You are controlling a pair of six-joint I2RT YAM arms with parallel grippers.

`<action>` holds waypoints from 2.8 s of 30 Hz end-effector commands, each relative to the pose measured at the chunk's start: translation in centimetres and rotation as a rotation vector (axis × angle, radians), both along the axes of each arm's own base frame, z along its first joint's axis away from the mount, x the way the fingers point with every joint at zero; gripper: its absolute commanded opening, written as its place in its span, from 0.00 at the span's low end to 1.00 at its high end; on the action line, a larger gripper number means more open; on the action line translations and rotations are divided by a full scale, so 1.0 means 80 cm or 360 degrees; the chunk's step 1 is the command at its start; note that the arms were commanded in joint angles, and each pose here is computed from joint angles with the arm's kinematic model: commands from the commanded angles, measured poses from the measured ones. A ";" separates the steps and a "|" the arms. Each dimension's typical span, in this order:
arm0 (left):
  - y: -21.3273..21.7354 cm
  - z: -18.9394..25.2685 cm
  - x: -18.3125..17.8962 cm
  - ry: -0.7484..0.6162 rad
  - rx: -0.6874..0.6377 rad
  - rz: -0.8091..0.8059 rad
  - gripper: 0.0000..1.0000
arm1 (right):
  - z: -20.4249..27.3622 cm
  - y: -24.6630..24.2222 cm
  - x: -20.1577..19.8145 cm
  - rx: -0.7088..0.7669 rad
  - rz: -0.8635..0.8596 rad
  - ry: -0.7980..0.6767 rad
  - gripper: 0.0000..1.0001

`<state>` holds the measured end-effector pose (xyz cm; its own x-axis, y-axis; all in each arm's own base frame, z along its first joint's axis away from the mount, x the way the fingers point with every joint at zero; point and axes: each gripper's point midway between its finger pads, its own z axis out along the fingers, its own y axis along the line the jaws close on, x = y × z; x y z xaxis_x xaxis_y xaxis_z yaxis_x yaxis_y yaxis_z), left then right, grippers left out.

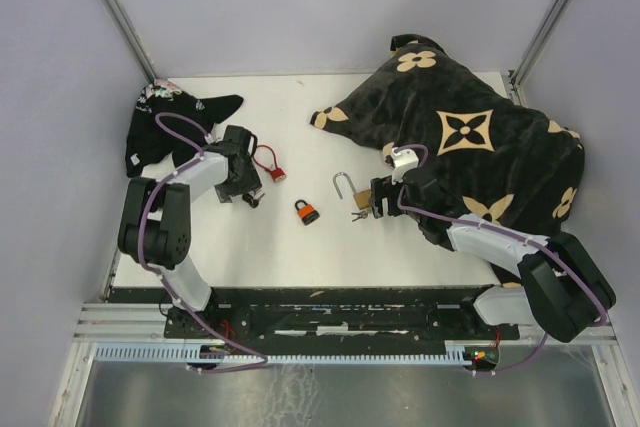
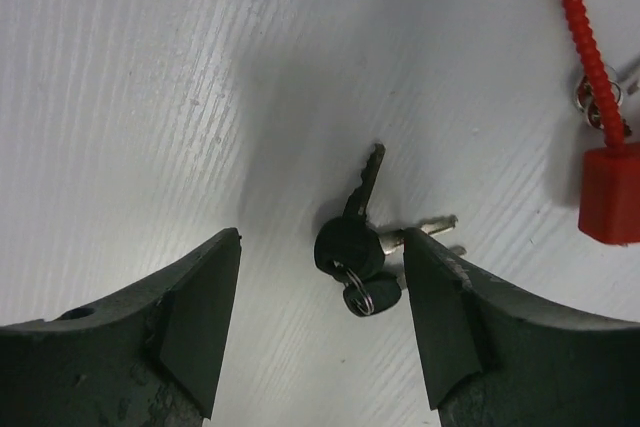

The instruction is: Unlock with the key

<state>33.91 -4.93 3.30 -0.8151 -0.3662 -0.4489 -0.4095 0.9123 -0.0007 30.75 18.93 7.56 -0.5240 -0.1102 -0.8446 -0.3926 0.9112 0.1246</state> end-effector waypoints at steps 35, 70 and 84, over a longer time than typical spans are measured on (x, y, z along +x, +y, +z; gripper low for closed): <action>-0.124 0.133 -0.022 -0.0877 -0.0588 -0.0322 0.14 | 0.120 0.089 -0.042 0.0423 0.0312 -0.0187 0.81; -0.243 0.189 -0.068 -0.1039 -0.1247 -0.0237 0.12 | 0.159 0.208 -0.044 0.0972 0.0621 -0.0458 0.66; -0.243 0.198 -0.071 -0.1056 -0.1234 -0.0285 0.12 | 0.147 0.186 -0.054 0.0958 0.0570 -0.0504 0.61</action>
